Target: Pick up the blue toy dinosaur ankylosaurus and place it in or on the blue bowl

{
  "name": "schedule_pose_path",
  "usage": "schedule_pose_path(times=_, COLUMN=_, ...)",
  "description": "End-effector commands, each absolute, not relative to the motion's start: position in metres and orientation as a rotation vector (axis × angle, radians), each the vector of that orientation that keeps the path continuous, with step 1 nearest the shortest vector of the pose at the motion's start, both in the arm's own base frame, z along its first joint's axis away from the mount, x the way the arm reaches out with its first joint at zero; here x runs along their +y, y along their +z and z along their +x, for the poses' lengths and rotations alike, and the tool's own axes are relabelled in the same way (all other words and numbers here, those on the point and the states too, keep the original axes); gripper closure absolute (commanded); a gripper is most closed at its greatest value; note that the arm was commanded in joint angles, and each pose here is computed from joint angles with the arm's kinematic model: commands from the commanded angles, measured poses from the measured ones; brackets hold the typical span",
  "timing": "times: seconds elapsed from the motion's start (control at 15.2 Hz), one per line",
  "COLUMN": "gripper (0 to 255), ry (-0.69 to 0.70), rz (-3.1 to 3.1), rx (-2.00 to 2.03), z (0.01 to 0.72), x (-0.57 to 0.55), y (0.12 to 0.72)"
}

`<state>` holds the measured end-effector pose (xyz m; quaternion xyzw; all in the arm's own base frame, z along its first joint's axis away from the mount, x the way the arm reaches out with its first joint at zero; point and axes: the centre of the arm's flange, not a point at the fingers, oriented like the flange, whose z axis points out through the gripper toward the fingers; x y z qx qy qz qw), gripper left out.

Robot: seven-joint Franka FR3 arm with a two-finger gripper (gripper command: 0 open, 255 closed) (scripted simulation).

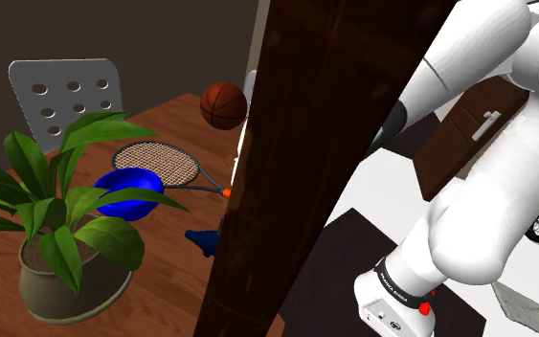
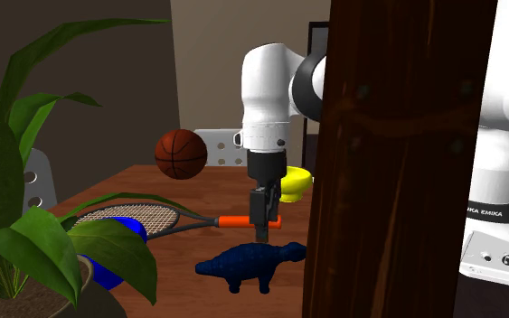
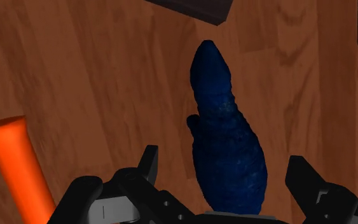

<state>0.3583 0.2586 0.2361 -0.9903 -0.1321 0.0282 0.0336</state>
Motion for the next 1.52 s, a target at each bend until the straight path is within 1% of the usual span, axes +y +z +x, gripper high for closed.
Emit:
schedule_pose_path(times=0.0, gripper=0, ry=0.093, rz=-3.039, rx=-0.436, z=0.356, x=0.272, y=0.214)
schedule_pose_path(times=0.53, gripper=0, ry=0.093, rz=-3.039, rx=-0.436, z=0.353, x=0.275, y=0.174)
schedule_pose_path(times=1.06, gripper=0, ry=0.093, rz=-3.039, rx=-0.436, z=0.353, x=0.275, y=0.174)
schedule_pose_path(times=1.12, gripper=255, ry=0.093, rz=-3.039, rx=-0.436, z=0.353, x=0.275, y=0.174)
schedule_pose_path(times=1.45, gripper=255, ry=0.093, rz=-3.039, rx=-0.436, z=0.353, x=0.275, y=0.174)
